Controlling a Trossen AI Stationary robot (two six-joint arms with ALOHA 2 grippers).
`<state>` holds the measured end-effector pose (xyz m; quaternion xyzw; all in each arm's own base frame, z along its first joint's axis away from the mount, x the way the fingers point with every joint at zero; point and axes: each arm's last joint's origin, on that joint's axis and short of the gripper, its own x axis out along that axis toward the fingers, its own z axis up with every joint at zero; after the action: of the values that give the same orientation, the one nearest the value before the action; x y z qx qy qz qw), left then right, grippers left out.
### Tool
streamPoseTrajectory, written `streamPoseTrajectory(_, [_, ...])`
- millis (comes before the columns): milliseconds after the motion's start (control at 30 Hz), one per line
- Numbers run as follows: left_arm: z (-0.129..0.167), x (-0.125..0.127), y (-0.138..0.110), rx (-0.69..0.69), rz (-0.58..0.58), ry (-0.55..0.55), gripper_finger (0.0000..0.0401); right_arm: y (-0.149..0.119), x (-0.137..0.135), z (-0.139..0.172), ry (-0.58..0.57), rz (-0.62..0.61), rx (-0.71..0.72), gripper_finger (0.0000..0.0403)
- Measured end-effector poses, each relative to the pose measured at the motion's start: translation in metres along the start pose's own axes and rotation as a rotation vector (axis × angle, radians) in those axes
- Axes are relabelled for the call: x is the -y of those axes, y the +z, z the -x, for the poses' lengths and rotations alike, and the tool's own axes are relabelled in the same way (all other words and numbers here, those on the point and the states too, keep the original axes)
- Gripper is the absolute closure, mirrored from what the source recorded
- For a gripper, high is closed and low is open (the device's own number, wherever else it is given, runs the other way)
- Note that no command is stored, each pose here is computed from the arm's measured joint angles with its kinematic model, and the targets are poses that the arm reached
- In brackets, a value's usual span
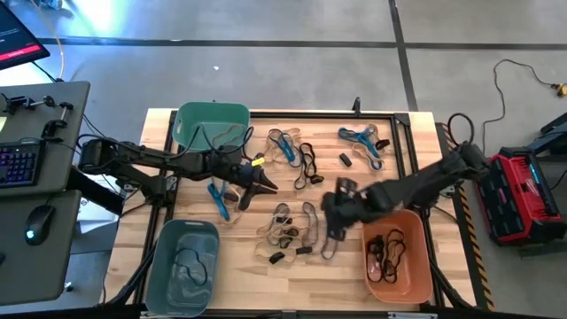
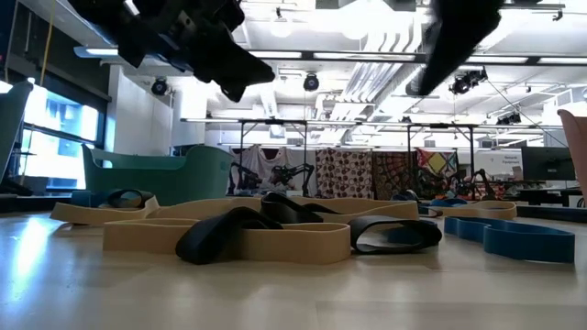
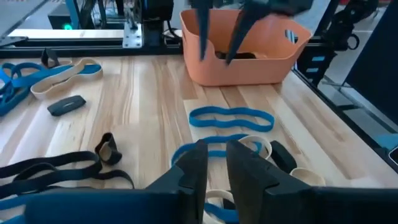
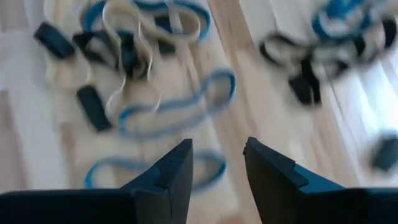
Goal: Sort rubber bands into baskets
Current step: Put the black rubber band into the orange bin
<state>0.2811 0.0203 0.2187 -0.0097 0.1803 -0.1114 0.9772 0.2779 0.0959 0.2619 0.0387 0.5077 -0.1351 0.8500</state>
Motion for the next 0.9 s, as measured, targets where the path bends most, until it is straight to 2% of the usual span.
streamPoseTrajectory(167, [0.0, 0.0, 0.0, 0.002, 0.005, 0.0, 0.0362, 0.011, 0.035, -0.042, 0.056, 0.03, 0.067, 0.027])
streamPoseTrajectory(400, [0.0, 0.0, 0.0, 0.001, 0.006, 0.002, 0.0362, 0.004, 0.092, -0.08, -0.031, -0.01, 0.047, 0.0269])
streamPoseTrajectory(500, [0.0, 0.0, 0.0, 0.001, 0.006, 0.003, 0.0362, -0.001, 0.11, -0.09, -0.024, -0.047, 0.04, 0.0269])
streamPoseTrajectory(667, [0.0, 0.0, 0.0, 0.0, 0.006, 0.012, 0.0362, -0.007, 0.128, -0.102, 0.008, -0.063, 0.066, 0.0269])
streamPoseTrajectory(900, [0.0, 0.0, 0.0, -0.002, 0.005, 0.012, 0.0362, -0.01, 0.135, -0.107, 0.057, -0.08, 0.086, 0.0269])
